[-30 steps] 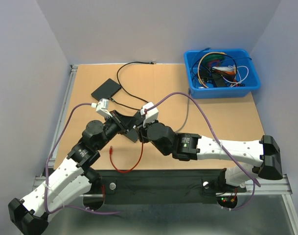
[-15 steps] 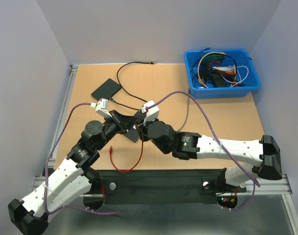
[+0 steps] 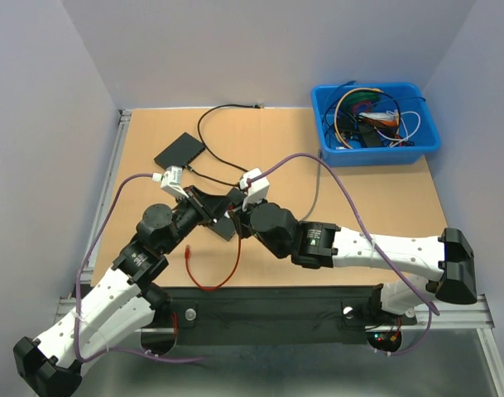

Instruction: Insert the plug into the switch port

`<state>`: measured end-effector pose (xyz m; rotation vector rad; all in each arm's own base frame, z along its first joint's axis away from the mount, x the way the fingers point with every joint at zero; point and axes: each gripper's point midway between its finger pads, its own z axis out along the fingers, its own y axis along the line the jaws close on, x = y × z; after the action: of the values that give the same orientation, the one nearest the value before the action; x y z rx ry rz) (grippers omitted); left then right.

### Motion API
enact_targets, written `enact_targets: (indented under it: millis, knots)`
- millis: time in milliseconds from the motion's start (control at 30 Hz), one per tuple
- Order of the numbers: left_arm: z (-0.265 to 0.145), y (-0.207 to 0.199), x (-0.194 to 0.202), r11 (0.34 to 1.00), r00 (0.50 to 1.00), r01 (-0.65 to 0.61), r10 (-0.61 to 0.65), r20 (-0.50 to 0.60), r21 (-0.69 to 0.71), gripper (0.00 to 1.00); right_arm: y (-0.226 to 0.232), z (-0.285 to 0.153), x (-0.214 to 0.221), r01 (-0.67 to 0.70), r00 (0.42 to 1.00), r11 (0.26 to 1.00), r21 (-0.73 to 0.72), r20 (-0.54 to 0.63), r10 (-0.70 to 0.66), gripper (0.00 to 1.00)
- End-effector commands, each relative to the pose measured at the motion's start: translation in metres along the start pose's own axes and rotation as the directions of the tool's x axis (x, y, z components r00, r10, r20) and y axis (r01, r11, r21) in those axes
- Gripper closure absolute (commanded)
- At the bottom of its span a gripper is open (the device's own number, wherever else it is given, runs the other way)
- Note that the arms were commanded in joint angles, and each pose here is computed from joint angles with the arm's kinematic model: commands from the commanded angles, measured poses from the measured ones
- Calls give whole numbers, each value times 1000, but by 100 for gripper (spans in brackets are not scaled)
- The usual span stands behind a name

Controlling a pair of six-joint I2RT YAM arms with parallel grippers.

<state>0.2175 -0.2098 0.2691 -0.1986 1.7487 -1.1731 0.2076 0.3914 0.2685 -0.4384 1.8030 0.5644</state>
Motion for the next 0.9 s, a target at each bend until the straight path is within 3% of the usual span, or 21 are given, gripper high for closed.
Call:
enact_targets:
  millis: [0, 367, 567, 600, 767, 867]
  knots:
    - [-7, -30, -12, 993, 999, -14, 10, 33, 116, 100, -3, 6, -25, -64, 996, 998, 24, 70, 62, 79]
    - [-8, -30, -12, 992, 999, -16, 12, 34, 122, 100, -1, 11, -10, -86, 996, 996, 12, 40, 86, 100]
    - [-8, -24, -12, 994, 999, -27, 23, 42, 104, 75, -9, 5, 8, -105, 994, 994, 17, 13, 105, 100]
    - [-8, -22, -12, 995, 998, -36, 32, 47, 94, 63, -12, 2, 14, -107, 994, 994, 21, 4, 107, 100]
    - [-8, -12, -15, 997, 996, -59, 56, 66, 43, 39, -32, -13, 34, -126, 992, 991, 44, -13, 126, 100]
    - [-7, 9, -18, 995, 993, -82, 87, 85, -61, 21, -51, -30, 52, -152, 988, 987, 59, -22, 153, 100]
